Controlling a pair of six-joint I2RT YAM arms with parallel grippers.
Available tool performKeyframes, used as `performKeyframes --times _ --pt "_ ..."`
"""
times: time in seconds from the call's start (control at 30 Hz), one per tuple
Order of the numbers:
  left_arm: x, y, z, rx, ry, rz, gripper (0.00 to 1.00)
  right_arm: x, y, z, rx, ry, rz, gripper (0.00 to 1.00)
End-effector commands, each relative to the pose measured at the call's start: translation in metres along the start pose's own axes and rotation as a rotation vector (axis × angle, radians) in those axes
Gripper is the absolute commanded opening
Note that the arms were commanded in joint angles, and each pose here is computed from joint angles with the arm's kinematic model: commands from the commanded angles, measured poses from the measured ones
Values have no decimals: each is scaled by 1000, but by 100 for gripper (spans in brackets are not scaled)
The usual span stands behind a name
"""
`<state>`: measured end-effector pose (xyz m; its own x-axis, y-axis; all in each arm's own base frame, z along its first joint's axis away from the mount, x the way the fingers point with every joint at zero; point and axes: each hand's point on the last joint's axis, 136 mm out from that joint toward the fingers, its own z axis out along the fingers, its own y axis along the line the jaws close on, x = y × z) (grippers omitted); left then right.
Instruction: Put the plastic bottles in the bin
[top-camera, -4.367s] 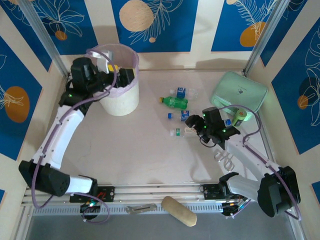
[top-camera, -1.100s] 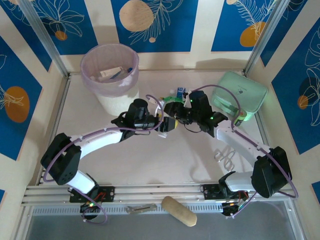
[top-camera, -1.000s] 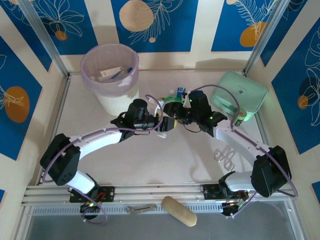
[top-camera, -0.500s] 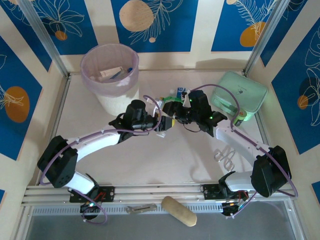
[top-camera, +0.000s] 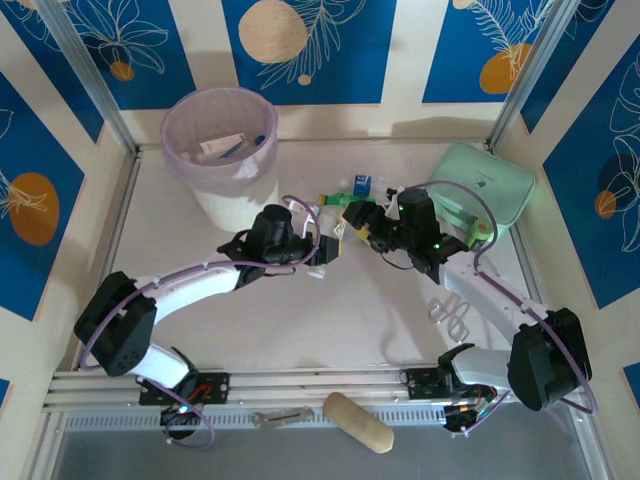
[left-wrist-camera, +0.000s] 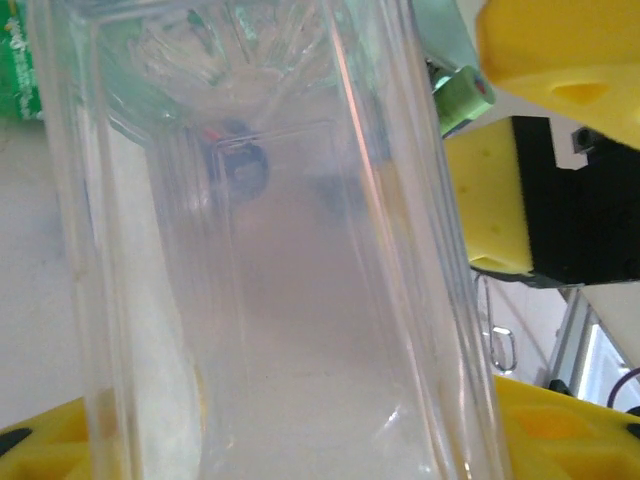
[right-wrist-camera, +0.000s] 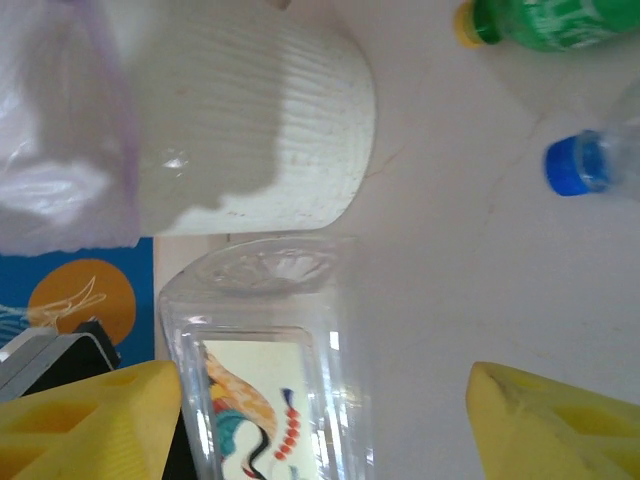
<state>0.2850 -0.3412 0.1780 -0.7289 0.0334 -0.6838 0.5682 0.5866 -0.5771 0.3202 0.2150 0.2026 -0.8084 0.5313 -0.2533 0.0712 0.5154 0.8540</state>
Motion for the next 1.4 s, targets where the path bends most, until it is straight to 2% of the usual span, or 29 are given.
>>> performKeyframes --times 0.0,0.1,0.27,0.57,0.67,0.93,1.17,1.37 --pt "-1 5 -3 -40 7 8 55 -8 -5 -9 7 -52 40 76" --pt "-17 1 -13 -83 2 94 55 -11 -16 -11 53 -72 53 77" --pt "-66 1 -37 -221 -21 299 55 -9 -29 -9 91 -72 73 78" --pt "-175 12 -102 -535 -129 650 56 -5 -43 -9 128 -73 76 78" --pt "-209 21 -128 -628 -173 714 56 -6 -45 -10 135 -79 72 78" --pt "-268 70 -191 -800 -257 692 55 -5 -49 -11 142 -78 66 79" --pt "-277 123 -215 -933 -202 661 57 -7 -48 -17 149 -96 41 79" --pt "-274 170 -215 -966 -171 566 56 -7 -45 -23 148 -109 24 79"
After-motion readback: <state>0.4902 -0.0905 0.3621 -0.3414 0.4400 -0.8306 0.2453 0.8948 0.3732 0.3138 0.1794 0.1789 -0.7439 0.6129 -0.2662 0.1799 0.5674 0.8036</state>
